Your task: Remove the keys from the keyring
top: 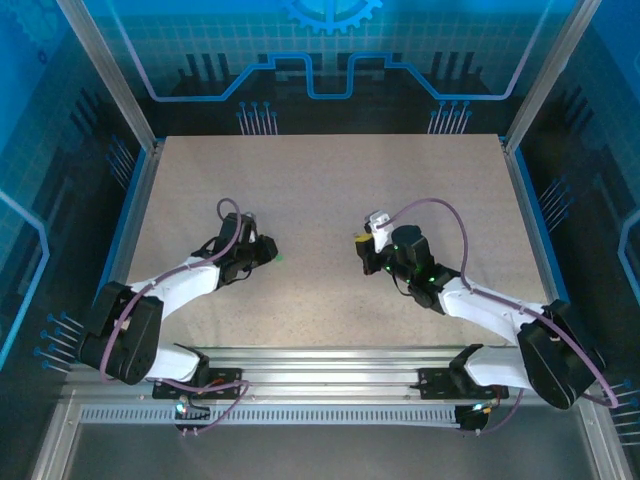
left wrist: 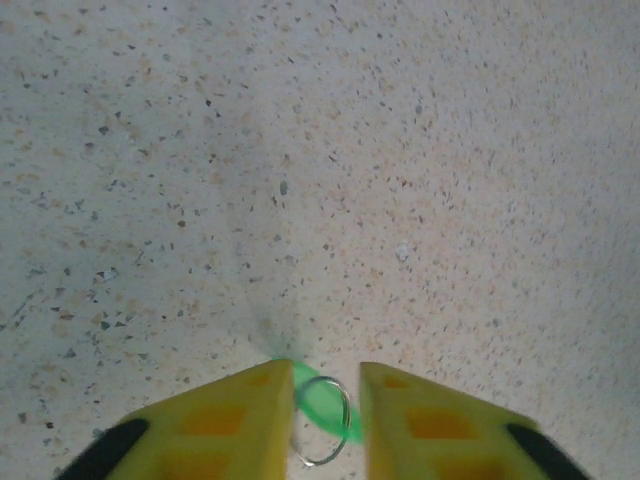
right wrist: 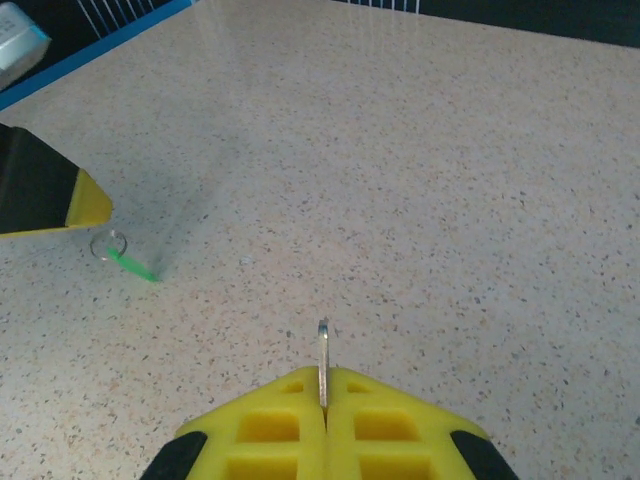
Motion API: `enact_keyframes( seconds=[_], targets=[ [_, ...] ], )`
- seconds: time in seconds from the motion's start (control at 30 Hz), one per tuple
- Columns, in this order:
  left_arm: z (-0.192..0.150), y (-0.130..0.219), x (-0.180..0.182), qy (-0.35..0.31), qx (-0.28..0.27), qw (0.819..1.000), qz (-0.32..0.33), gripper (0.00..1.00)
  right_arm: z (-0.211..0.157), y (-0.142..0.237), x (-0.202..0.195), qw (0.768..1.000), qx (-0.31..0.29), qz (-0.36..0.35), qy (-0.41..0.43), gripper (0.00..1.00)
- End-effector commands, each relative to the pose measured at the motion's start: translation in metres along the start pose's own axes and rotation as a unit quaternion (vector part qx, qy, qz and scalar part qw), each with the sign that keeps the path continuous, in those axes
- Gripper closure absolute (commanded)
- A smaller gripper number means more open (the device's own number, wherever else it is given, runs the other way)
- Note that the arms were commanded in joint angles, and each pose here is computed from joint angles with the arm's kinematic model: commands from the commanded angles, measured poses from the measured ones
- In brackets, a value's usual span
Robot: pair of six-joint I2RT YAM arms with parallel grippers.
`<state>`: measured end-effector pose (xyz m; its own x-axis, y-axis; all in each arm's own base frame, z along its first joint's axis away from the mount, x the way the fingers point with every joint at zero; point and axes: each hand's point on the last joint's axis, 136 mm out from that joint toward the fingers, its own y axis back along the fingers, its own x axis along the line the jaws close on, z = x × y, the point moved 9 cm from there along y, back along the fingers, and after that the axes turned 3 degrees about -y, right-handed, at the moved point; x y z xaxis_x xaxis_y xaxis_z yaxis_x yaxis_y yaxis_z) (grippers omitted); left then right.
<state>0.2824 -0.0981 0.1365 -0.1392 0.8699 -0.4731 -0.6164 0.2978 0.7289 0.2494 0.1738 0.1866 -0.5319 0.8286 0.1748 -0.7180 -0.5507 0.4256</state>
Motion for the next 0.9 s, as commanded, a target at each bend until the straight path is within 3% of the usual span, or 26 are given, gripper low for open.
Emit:
enact_keyframes(
  seconds=[0.0, 0.37, 0.73, 0.87],
  targets=[
    [0.018, 0.014, -0.010, -0.020, -0.042, 0.999, -0.002, 0.64, 0.002, -0.003, -0.010, 0.999, 0.006, -0.019, -0.042, 1.00],
    [0.017, 0.059, -0.020, -0.041, -0.084, 0.994, -0.057, 0.56, -0.031, -0.033, -0.060, 0.969, 0.126, -0.080, -0.198, 1.00],
    [0.010, 0.070, -0.022, -0.045, -0.090, 0.991, -0.090, 0.54, -0.076, -0.048, -0.086, 0.930, 0.201, -0.124, -0.283, 1.00],
    [0.011, 0.070, -0.023, -0.044, -0.091, 0.991, -0.093, 0.54, -0.077, -0.039, -0.089, 0.926, 0.199, -0.152, -0.283, 0.74]
  ],
)
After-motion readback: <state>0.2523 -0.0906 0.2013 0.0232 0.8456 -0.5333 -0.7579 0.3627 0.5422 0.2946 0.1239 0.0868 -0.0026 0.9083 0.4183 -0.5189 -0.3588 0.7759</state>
